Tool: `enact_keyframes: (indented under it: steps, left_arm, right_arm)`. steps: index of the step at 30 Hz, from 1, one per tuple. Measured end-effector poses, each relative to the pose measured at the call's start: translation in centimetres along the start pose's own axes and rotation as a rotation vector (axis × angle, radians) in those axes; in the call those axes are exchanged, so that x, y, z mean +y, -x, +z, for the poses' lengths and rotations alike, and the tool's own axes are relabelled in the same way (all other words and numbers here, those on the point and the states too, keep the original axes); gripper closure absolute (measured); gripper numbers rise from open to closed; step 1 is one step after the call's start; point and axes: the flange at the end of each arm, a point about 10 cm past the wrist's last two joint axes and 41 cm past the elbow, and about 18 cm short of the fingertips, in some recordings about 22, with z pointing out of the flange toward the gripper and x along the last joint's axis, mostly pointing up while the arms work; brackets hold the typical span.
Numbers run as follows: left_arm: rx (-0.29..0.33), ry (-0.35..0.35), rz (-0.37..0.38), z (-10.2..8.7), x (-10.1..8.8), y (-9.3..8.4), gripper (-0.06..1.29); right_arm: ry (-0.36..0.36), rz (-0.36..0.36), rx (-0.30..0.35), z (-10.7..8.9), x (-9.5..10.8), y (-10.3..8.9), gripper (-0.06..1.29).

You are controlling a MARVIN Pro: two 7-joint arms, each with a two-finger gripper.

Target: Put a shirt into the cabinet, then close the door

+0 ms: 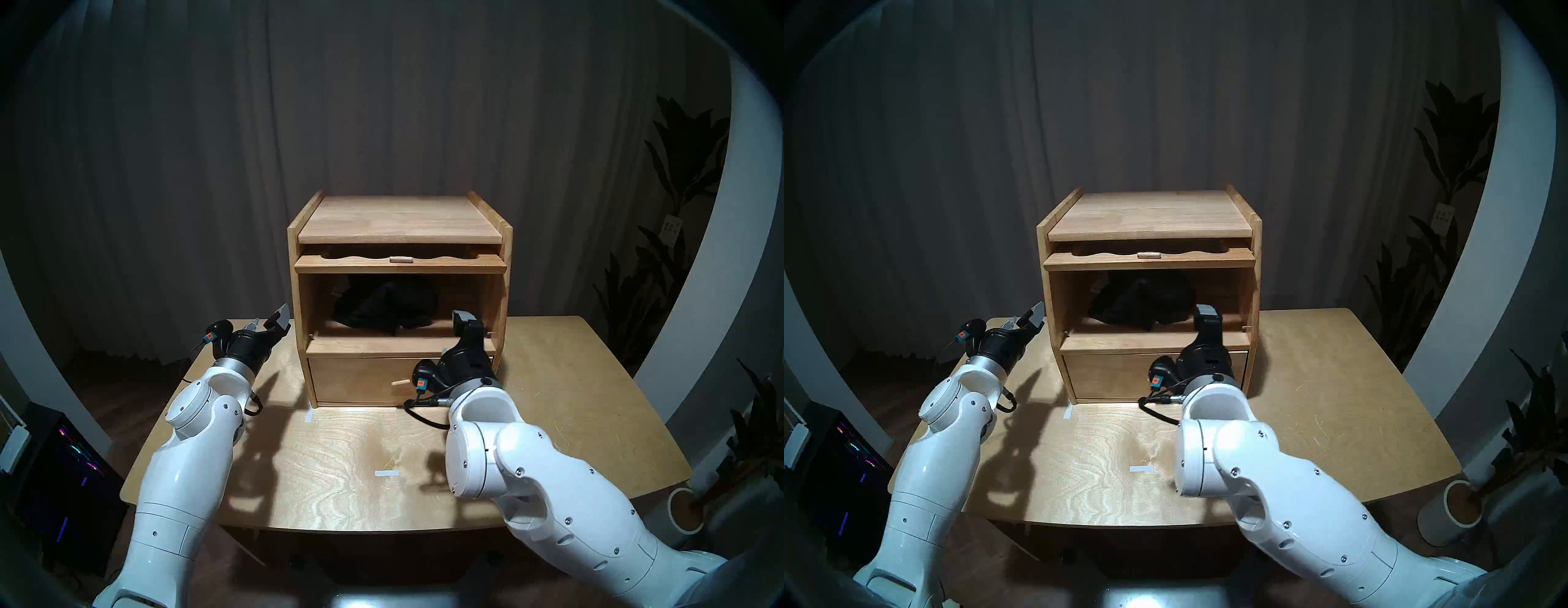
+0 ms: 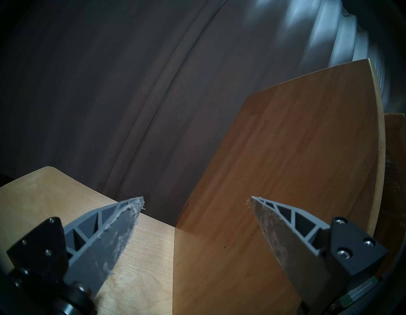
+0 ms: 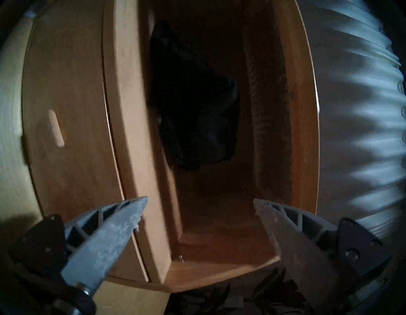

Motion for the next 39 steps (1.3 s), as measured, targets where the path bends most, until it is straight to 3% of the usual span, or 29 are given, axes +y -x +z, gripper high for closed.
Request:
enact_keyframes:
  steps: [2, 3, 4, 5, 6, 16, 33, 39]
  left_arm:
    - [0.000, -0.001, 0.000, -0.1, -0.1, 0.0, 0.03]
    - [0.001, -0.002, 0.000, -0.2, -0.2, -0.1, 0.03]
    - [0.002, -0.004, -0.001, -0.2, -0.3, -0.1, 0.03]
    - [0.002, -0.005, -0.002, -0.3, -0.4, -0.2, 0.03]
    - [0.003, -0.006, -0.003, -0.3, -0.5, -0.2, 0.03]
    - [0.006, -0.007, -0.009, -0.9, -1.3, -0.6, 0.03]
    - [0.003, -0.009, -0.007, -1.5, -2.1, -0.9, 0.03]
    - [0.007, -0.013, -0.002, -1.7, -2.3, -1.0, 0.03]
  right_arm:
    - [0.017, -0.001, 0.023, -0.4, 0.3, -1.3, 1.24]
    - [0.030, -0.001, 0.034, -0.5, 0.5, -2.0, 1.17]
    - [0.045, -0.001, 0.042, -0.7, 0.8, -2.6, 0.59]
    - [0.054, -0.002, 0.045, -0.8, 1.0, -3.0, 0.12]
    - [0.070, -0.005, 0.048, -0.9, 1.4, -3.5, -0.02]
    - [0.149, -0.071, 0.015, 0.1, 3.9, -4.7, -0.02]
    - [0.176, -0.253, -0.047, 5.1, 8.3, -2.5, -0.02]
    - [0.162, -0.260, -0.055, 6.3, 8.8, -2.1, -0.02]
